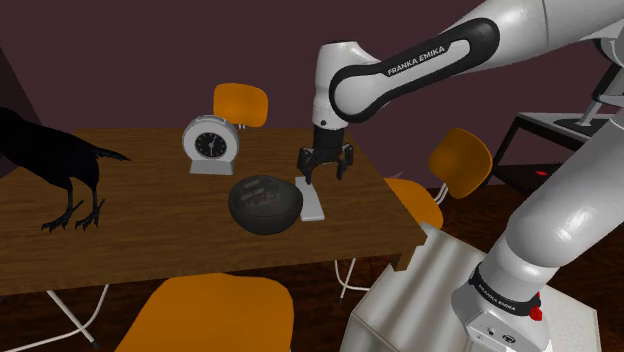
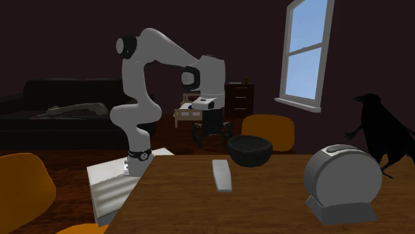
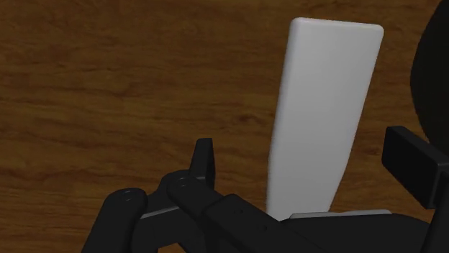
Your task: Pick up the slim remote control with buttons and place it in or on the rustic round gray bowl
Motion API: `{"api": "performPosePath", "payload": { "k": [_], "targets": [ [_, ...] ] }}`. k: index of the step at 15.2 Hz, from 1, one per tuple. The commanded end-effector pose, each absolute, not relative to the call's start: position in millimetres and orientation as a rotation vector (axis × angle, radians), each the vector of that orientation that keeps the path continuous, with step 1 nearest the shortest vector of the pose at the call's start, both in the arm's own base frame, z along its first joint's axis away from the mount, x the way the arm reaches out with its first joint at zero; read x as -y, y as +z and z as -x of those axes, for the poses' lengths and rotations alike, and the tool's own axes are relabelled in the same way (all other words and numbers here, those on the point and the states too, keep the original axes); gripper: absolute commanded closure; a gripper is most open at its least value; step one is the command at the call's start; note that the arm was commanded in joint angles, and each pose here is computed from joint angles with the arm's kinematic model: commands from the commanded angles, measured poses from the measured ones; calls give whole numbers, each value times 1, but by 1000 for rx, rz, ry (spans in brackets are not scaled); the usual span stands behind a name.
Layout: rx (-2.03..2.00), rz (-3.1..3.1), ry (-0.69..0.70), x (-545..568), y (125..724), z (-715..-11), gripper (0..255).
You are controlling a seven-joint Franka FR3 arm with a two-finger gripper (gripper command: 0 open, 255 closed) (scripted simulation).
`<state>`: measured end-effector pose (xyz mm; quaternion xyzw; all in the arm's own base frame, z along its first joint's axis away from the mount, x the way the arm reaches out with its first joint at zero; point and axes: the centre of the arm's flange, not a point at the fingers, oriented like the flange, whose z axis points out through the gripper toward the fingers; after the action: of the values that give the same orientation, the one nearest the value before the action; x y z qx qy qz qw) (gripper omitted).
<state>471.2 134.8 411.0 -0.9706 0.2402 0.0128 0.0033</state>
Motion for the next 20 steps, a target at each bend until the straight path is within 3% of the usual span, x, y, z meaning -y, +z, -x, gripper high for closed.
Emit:
{"api": "performPosePath", "payload": {
  "k": [1, 5, 12, 20],
  "targets": [
    [-850, 3021, 30, -138, 396, -491, 0],
    [-1007, 2981, 16, -138, 367, -527, 0],
    [-1007, 2981, 16, -138, 330, -526, 0],
    [-1007, 2981, 16, -138, 328, -526, 0]
  ]
}}
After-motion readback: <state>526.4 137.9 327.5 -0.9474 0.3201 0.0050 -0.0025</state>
